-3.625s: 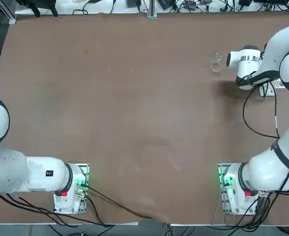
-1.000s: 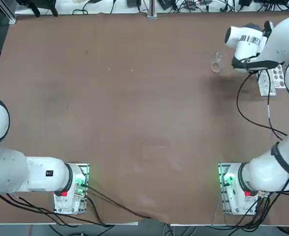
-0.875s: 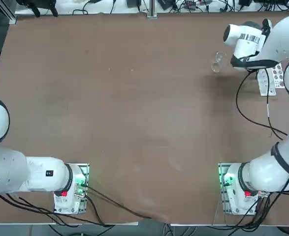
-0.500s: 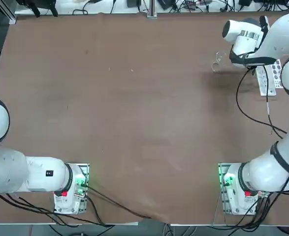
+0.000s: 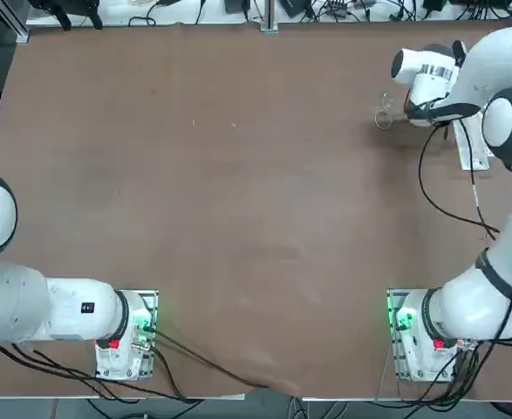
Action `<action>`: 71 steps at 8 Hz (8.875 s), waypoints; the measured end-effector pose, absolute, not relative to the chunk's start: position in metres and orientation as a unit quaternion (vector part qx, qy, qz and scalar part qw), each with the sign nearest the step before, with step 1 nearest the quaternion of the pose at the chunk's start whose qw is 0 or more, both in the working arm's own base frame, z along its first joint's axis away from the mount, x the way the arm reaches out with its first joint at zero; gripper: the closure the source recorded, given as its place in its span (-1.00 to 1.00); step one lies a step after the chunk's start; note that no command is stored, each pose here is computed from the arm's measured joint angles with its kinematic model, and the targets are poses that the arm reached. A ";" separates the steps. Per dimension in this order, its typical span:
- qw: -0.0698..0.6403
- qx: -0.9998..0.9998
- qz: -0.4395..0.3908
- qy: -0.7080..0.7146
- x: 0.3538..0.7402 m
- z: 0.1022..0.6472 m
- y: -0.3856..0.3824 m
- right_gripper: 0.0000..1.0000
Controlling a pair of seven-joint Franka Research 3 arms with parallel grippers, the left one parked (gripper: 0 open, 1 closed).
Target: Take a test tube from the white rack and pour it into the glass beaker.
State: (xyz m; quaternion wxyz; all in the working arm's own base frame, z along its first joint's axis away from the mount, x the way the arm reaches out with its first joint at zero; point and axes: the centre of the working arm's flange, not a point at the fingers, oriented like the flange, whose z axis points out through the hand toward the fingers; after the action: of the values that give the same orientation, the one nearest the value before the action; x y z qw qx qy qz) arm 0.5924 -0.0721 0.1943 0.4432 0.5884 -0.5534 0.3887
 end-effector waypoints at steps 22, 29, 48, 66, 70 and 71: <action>0.454 0.550 0.442 -0.544 0.588 0.172 -0.117 0.53; 0.515 0.529 0.450 -0.502 0.592 0.197 -0.102 0.54; 0.428 0.639 0.243 -0.591 0.611 0.360 0.106 0.53; 0.106 0.770 -0.103 -0.621 0.660 0.339 0.123 0.52; 0.097 0.775 -0.110 -0.615 0.663 0.340 0.110 0.52; 0.094 0.778 -0.113 -0.611 0.664 0.340 0.107 0.52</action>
State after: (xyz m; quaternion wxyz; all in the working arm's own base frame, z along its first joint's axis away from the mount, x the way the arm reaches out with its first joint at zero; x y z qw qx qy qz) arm 0.6638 0.1067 0.3399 0.0938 0.7783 -0.6105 -0.1130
